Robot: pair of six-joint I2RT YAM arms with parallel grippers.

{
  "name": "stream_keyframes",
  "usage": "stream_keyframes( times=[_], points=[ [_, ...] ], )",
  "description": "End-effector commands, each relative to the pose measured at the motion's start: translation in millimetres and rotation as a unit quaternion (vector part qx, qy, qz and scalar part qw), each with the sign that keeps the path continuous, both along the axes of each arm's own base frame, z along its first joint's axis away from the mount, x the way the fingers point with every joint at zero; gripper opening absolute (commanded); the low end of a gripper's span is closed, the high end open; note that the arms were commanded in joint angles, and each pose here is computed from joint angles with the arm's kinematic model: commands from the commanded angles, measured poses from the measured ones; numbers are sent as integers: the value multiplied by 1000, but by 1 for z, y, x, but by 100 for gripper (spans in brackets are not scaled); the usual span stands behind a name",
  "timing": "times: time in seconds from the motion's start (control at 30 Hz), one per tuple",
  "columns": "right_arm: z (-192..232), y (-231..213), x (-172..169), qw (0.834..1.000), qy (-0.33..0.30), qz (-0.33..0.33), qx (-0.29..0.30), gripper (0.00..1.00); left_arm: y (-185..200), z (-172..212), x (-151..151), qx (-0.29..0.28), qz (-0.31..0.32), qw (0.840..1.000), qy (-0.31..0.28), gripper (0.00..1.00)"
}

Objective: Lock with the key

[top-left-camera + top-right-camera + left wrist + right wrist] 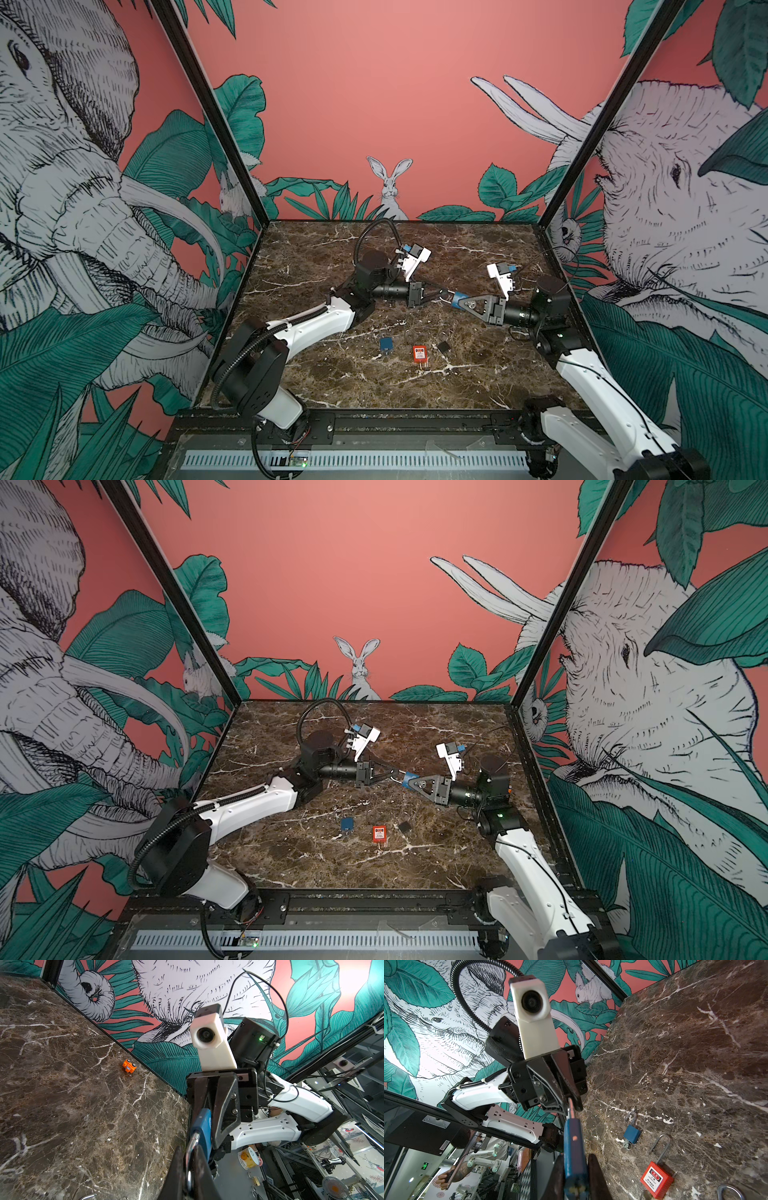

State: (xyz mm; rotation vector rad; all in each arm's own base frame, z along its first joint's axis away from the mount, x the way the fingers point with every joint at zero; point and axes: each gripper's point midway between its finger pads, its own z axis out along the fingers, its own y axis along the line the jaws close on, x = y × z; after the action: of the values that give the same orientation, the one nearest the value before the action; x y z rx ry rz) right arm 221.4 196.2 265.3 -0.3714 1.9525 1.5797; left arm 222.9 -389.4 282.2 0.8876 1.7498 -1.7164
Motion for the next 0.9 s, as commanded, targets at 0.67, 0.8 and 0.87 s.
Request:
stream_keyframes(
  times=[0.67, 0.8, 0.87],
  points=[
    [35, 18, 31, 997, -68, -14, 29, 0, -38, 21, -89, -41, -147, 988, -31, 0],
    [29, 14, 33, 998, -63, -26, 13, 0, -34, 22, -84, -38, -122, 991, -39, 0],
    [28, 9, 34, 997, -65, -36, 0, 0, -27, 17, -72, -25, -92, 994, -47, 0]
  ],
)
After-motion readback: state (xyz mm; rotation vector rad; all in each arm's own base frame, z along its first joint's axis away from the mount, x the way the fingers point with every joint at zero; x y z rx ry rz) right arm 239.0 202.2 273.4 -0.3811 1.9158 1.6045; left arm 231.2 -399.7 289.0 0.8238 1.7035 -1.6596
